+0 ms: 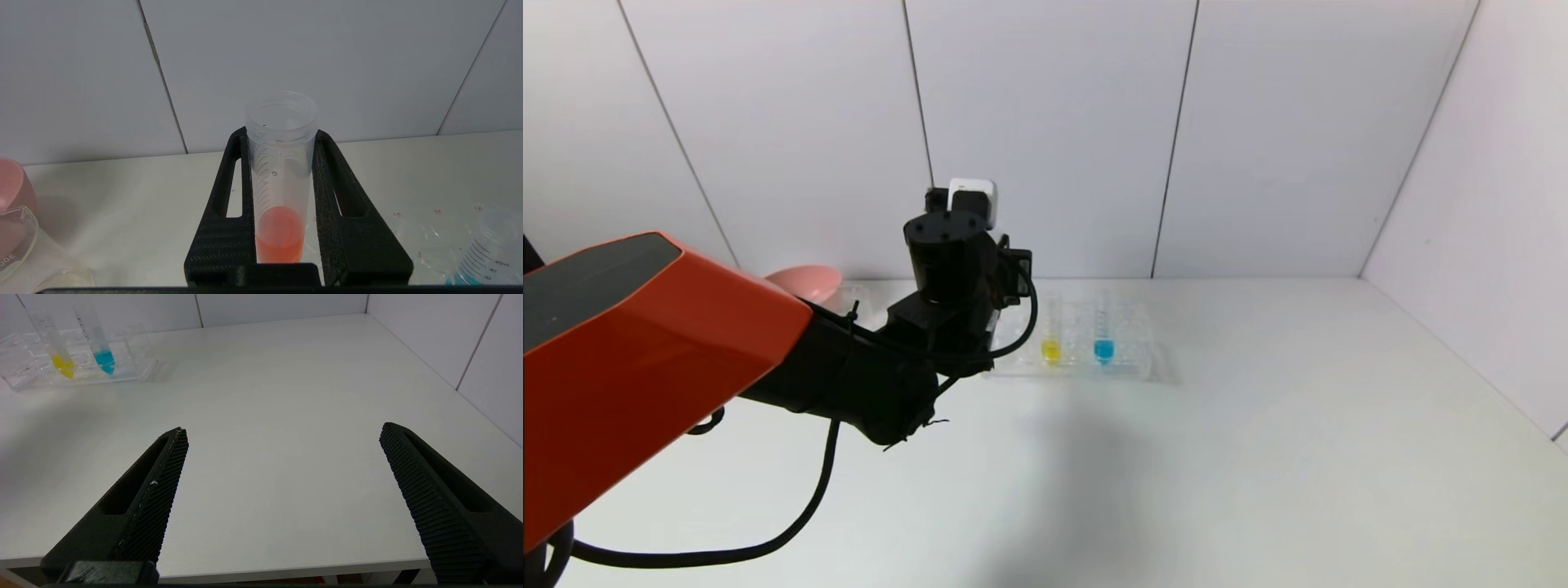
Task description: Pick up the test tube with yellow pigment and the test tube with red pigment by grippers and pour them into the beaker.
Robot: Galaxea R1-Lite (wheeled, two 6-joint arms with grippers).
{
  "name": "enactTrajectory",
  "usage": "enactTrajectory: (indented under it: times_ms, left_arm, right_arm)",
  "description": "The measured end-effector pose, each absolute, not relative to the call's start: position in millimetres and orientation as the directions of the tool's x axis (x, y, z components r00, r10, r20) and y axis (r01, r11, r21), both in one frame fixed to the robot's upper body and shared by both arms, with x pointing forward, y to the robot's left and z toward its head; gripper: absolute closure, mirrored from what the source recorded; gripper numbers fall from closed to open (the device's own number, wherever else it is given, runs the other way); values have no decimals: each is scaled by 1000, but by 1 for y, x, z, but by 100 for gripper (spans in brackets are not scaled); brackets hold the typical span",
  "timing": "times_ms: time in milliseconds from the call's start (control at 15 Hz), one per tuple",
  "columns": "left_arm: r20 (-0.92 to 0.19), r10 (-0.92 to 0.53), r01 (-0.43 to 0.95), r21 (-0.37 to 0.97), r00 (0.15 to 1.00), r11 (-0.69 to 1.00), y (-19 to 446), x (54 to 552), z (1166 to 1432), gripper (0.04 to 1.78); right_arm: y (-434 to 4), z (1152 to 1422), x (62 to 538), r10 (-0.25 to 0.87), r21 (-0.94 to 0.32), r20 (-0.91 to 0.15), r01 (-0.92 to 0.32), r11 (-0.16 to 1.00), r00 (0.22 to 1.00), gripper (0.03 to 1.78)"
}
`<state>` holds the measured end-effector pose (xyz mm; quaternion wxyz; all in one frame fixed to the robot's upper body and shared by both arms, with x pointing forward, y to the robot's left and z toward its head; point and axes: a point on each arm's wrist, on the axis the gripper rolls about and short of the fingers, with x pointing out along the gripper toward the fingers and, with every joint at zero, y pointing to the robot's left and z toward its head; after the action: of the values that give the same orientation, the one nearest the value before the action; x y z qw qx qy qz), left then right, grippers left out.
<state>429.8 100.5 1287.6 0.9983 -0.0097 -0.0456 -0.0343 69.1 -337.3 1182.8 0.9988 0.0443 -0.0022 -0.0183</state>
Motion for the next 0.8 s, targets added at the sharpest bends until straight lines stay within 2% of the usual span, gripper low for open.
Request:
enactTrajectory:
  times_ms: [267,400,800]
  left_arm:
    - [83,-77,78,-9,994,997,107,424,1295,139]
    - [61,-87,86,8,994,996,129,425,1304,139]
    - [-69,-144,146,34,987,989,270,430,1323,139]
  right_arm:
    - [-337,1183,69,-37,88,3,36,995,999,10]
    - [-337,1183,69,-37,88,3,36,995,999,10]
    - [-337,1183,69,-37,88,3,36,995,999,10]
